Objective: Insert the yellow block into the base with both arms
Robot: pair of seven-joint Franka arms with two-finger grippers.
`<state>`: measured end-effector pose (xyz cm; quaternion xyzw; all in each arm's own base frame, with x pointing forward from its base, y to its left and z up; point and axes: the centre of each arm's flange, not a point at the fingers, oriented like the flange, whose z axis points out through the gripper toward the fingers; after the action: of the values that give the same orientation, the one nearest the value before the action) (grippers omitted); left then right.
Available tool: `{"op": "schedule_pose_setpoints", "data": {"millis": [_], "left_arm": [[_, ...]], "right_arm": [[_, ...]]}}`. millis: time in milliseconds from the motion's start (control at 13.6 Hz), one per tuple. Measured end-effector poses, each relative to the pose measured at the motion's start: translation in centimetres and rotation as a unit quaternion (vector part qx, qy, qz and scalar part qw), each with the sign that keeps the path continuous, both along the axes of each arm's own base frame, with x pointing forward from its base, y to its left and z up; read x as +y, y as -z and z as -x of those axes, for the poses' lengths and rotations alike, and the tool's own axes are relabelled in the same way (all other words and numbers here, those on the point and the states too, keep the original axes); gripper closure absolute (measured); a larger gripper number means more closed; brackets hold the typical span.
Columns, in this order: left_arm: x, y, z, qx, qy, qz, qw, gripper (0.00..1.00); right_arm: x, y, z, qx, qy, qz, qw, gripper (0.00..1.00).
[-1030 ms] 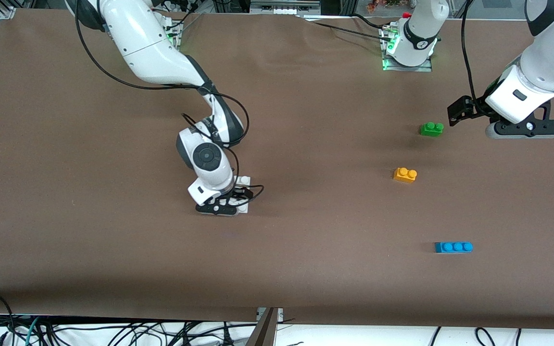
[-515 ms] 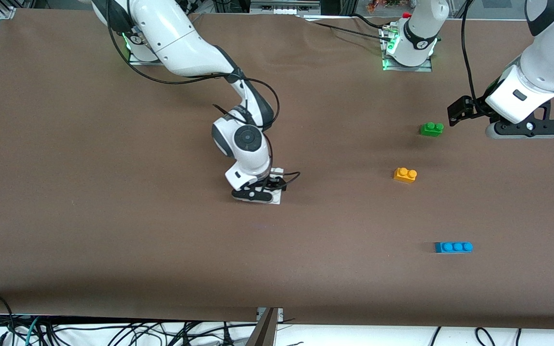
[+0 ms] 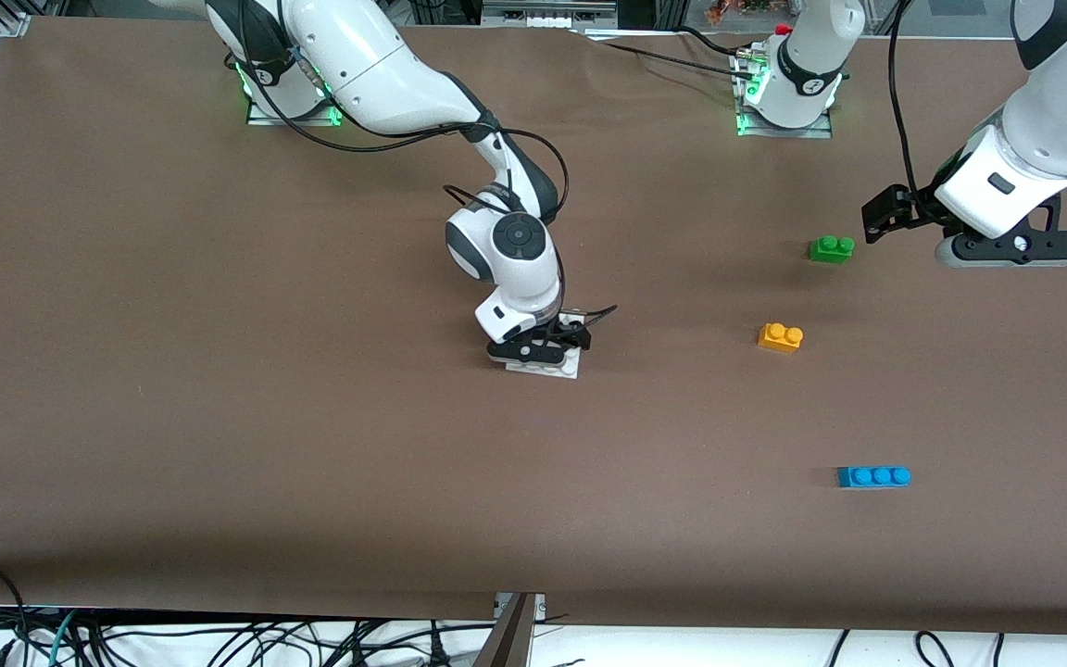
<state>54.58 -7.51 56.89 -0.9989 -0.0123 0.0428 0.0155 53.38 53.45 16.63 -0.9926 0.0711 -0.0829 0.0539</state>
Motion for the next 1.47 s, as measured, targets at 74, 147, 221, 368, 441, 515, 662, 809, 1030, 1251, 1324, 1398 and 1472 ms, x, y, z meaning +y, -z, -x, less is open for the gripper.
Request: {"op": "schedule_pose_setpoints", "data": {"millis": [74,147,221,368,441,515,662,809,1030,1251,1324,1398,1472], "left_arm": [[0.0,0.0,0.0,0.0,0.0,0.0,1.0,0.0],[0.0,0.0,0.0,0.0,0.0,0.0,1.0,0.0],[0.0,0.0,0.0,0.0,0.0,0.0,1.0,0.0],[0.0,0.0,0.0,0.0,0.0,0.0,1.0,0.0],[0.0,0.0,0.0,0.0,0.0,0.0,1.0,0.0],[0.0,0.0,0.0,0.0,0.0,0.0,1.0,0.0],[0.0,0.0,0.0,0.0,0.0,0.0,1.0,0.0],[0.0,0.0,0.0,0.0,0.0,0.0,1.0,0.0],[0.0,0.0,0.0,0.0,0.0,0.0,1.0,0.0],[0.0,0.0,0.0,0.0,0.0,0.0,1.0,0.0],[0.0,0.0,0.0,0.0,0.0,0.0,1.0,0.0],[0.0,0.0,0.0,0.0,0.0,0.0,1.0,0.0],[0.0,0.0,0.0,0.0,0.0,0.0,1.0,0.0]], "right_arm": [[0.4,0.0,0.3,-0.001,-0.002,-0.002,1.0,0.0],[0.7,0.0,0.6,-0.002,-0.003,-0.003,1.0,0.0],[0.9,0.1,0.8,-0.002,-0.004,-0.003,1.0,0.0],[1.0,0.0,0.9,-0.003,-0.005,-0.003,1.0,0.0],[1.0,0.0,0.9,-0.003,-0.005,-0.003,1.0,0.0],[1.0,-0.1,0.9,-0.003,-0.005,-0.004,1.0,0.0],[1.3,-0.4,0.8,-0.006,-0.006,-0.007,1.0,0.0],[1.6,-1.3,0.5,-0.01,-0.006,-0.01,1.0,0.0],[2.2,-4.2,-0.4,0.004,-0.013,0.013,1.0,0.0],[0.9,-10.0,-3.2,-0.001,-0.049,0.044,0.998,0.0],[-0.5,-12.2,-4.7,-0.009,-0.056,0.048,0.997,0.0],[-2.4,-14.2,-6.3,-0.015,-0.064,0.054,0.996,0.0],[-4.7,-16.1,-8.0,-0.018,-0.074,0.064,0.995,0.0]]}}
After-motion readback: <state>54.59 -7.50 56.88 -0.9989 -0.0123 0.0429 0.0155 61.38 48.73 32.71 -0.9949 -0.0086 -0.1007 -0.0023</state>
